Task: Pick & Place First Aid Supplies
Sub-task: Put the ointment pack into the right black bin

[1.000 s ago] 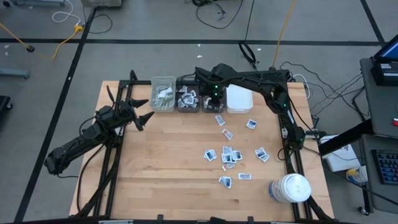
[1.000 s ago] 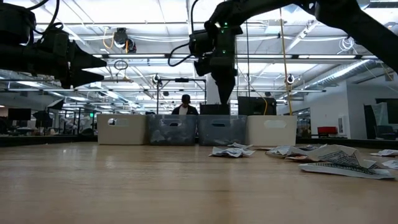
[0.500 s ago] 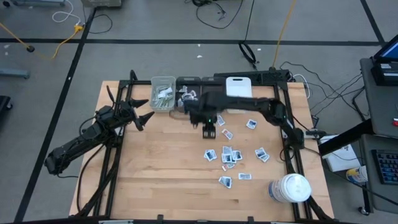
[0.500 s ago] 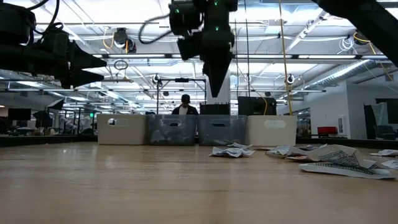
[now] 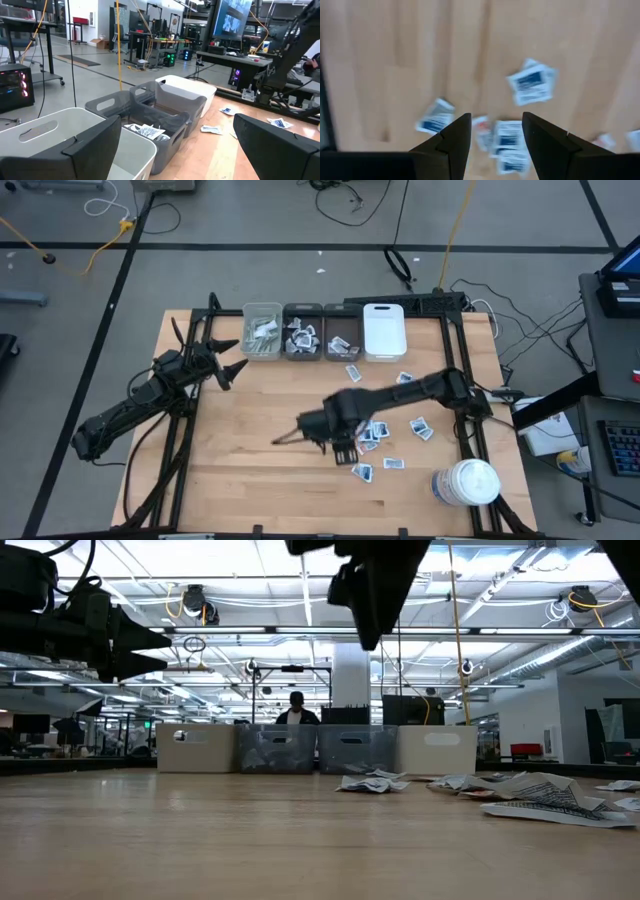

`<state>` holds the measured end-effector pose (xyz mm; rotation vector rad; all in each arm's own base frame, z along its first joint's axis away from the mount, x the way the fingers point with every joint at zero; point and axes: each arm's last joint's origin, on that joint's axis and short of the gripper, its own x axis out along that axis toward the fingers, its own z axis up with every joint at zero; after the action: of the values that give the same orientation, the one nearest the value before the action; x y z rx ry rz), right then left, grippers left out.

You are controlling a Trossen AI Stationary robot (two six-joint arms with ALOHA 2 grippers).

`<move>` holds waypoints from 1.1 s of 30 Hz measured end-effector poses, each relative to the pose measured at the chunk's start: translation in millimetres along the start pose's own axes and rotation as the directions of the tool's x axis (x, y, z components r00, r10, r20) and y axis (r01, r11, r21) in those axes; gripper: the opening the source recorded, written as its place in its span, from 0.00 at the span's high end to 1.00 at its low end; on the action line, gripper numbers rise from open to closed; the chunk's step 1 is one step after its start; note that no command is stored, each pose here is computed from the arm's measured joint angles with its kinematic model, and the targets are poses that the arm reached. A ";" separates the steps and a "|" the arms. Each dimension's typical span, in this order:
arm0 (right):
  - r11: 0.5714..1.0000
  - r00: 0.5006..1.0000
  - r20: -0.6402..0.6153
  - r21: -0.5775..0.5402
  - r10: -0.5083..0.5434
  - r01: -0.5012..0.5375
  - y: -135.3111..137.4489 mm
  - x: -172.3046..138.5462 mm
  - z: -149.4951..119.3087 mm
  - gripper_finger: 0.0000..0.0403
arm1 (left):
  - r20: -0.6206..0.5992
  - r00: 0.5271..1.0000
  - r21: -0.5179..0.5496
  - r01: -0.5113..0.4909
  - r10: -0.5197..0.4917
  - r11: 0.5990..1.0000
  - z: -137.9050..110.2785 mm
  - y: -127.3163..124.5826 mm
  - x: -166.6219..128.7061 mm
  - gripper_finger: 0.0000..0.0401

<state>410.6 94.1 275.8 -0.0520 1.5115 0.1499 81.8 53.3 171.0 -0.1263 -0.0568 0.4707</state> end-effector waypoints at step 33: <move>0.967 1.000 -0.029 0.254 0.010 -0.003 51.6 67.5 -160.4 0.58 | 0.000 1.000 0.000 0.000 0.000 1.000 0.0 0.0 0.0 0.02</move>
<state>248.6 129.2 201.8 0.1567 1.5504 -0.0407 81.8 53.3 171.0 -0.1263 -0.0568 0.4709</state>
